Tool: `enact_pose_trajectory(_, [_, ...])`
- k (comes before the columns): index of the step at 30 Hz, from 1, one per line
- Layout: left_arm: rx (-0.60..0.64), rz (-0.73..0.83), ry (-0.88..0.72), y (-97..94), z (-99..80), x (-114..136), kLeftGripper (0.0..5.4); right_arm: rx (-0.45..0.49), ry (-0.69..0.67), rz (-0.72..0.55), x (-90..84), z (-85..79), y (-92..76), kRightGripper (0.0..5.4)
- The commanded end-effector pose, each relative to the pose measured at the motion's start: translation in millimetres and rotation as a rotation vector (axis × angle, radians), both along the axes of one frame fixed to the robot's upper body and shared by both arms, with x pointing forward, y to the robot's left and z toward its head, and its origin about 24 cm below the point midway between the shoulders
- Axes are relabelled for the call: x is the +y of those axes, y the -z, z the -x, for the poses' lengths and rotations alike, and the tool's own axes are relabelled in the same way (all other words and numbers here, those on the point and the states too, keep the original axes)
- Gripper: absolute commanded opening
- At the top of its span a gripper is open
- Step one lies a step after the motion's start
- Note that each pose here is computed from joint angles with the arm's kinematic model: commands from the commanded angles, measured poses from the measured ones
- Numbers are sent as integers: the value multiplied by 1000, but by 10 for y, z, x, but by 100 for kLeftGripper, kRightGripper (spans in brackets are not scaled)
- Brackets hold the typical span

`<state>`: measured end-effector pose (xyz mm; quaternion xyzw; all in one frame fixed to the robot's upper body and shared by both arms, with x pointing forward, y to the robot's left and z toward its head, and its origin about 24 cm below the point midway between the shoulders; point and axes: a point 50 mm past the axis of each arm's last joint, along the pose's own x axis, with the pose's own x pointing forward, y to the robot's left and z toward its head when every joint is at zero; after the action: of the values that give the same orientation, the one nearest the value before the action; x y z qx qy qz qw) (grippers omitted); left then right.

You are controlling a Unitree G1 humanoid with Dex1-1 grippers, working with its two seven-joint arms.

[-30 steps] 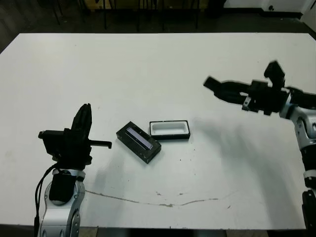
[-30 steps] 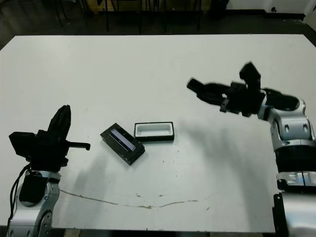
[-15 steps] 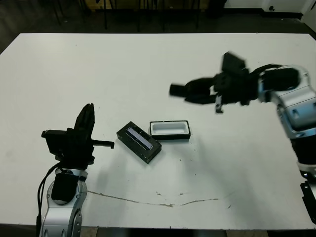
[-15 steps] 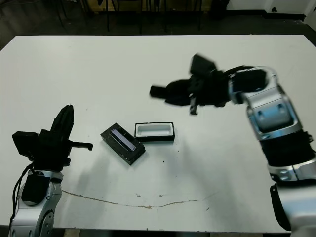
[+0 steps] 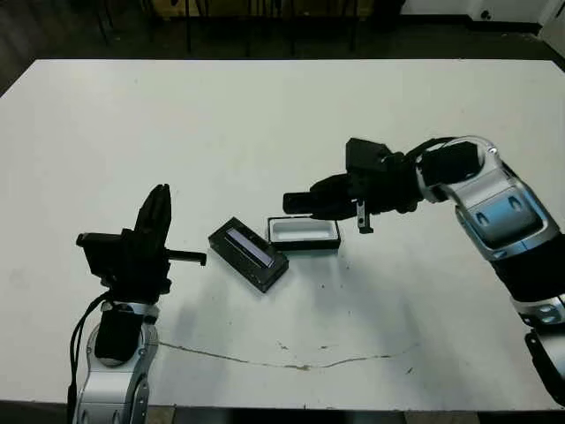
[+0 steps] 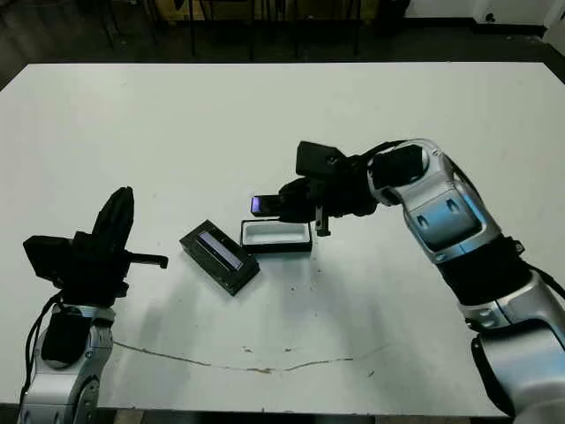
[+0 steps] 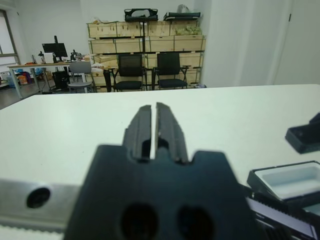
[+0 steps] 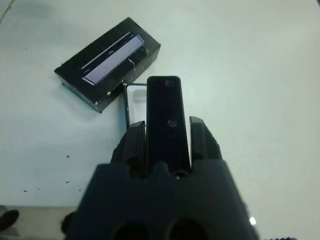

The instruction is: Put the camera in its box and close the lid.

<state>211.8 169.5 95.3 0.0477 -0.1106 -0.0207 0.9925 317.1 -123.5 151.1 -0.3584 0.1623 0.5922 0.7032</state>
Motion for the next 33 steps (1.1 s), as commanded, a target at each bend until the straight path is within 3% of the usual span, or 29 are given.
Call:
enact_pose_trajectory(1, [37,2,-14,79,18,5,0,15,-1,25,9,-42,24,90])
enact_pose_trajectory(12, [38,10,-15,87,19,-5,0,40,23,66,35,-53,70,90])
enact_pose_trajectory(24, [39,13,-23,99,28,-4,0,146,16,72,124,-48,65,90])
enact_pose_trajectory(33, [43,11,-20,96,40,-8,0,151,33,99,134,-78,104,90])
